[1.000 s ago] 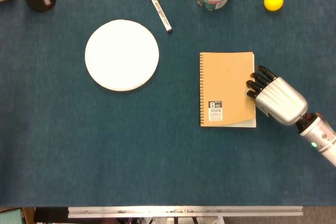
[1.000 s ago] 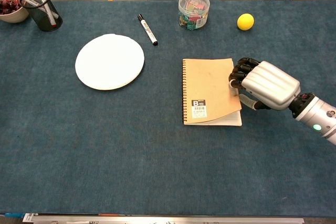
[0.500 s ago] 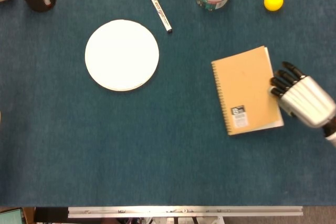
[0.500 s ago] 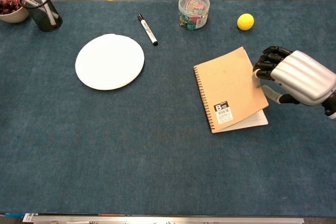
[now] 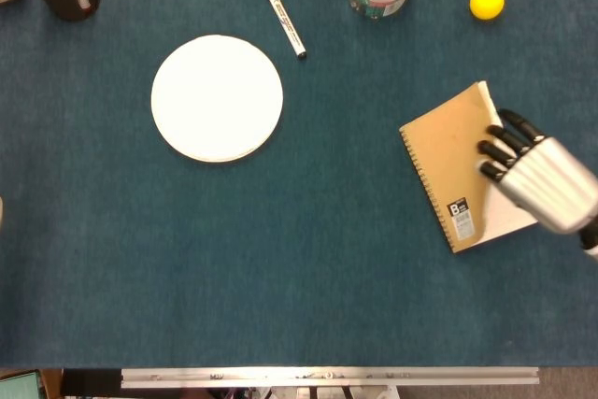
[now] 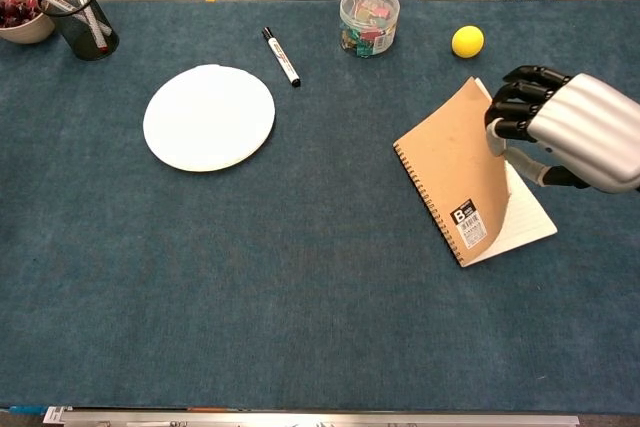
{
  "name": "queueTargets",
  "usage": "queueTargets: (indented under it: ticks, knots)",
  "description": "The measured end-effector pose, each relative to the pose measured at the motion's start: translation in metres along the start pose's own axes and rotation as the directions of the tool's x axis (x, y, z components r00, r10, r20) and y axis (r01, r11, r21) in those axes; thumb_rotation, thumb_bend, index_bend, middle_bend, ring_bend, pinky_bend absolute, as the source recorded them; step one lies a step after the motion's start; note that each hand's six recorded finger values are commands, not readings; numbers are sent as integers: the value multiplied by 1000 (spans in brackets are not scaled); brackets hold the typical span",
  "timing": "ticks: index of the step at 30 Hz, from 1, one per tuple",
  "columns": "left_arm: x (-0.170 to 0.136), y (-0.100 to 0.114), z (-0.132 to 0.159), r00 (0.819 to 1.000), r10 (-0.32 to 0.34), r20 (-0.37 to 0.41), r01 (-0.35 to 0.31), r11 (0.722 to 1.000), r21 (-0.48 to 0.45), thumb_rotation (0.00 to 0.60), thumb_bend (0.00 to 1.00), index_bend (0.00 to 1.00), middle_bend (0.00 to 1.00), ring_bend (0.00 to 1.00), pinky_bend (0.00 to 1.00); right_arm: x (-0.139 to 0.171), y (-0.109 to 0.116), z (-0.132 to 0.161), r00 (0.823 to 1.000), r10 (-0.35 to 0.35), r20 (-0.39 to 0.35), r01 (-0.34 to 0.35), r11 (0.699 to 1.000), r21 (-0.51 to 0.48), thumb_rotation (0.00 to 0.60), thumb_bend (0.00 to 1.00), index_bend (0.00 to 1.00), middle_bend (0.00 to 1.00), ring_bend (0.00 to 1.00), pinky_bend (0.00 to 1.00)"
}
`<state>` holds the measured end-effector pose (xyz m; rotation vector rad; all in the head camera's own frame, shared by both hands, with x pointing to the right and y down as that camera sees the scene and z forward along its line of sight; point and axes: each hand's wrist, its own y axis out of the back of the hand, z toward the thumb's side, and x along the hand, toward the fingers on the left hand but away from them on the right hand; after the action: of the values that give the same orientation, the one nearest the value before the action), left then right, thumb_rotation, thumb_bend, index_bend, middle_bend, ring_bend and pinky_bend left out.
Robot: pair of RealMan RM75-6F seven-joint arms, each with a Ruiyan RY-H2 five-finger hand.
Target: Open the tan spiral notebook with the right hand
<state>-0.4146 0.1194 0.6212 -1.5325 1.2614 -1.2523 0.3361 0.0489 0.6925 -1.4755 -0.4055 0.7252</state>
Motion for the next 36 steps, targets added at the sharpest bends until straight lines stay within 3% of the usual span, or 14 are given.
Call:
queueTargets:
  ticks: [5,12,20,25,29,36]
  knots:
    - [-4,2,-6,1000,5,-17,-5,1000,0,600,398,202,126,142,201,-29,0,26,995,-22,-99,21,1000,-12,600,453,795,461,293,208]
    - [-8,5,-9,1000,12,-28,-12,1000,-1,600,398,202,126,142,201,-64,-3,63,972,-22,-232,19,1000,-16,600,454,795,462,293,207]
    - [-9,6,-9,1000,12,-24,-12,1000,-1,600,398,202,126,142,201,-87,-3,92,948,-29,-316,22,999,-28,600,453,775,462,293,207]
    - [-9,6,-8,1000,12,-21,-12,1000,0,600,398,202,126,142,201,-96,-5,101,946,-29,-323,16,999,-43,600,454,634,432,286,211]
    - [-9,6,-6,1000,11,-18,-11,1000,0,600,398,202,126,142,201,-102,-11,106,943,-5,-333,-6,999,-32,600,451,500,363,224,214]
    - [-10,7,-7,1000,10,-22,-10,1000,1,600,398,202,126,142,201,-113,-14,115,942,10,-337,-22,999,-31,600,219,332,255,128,147]
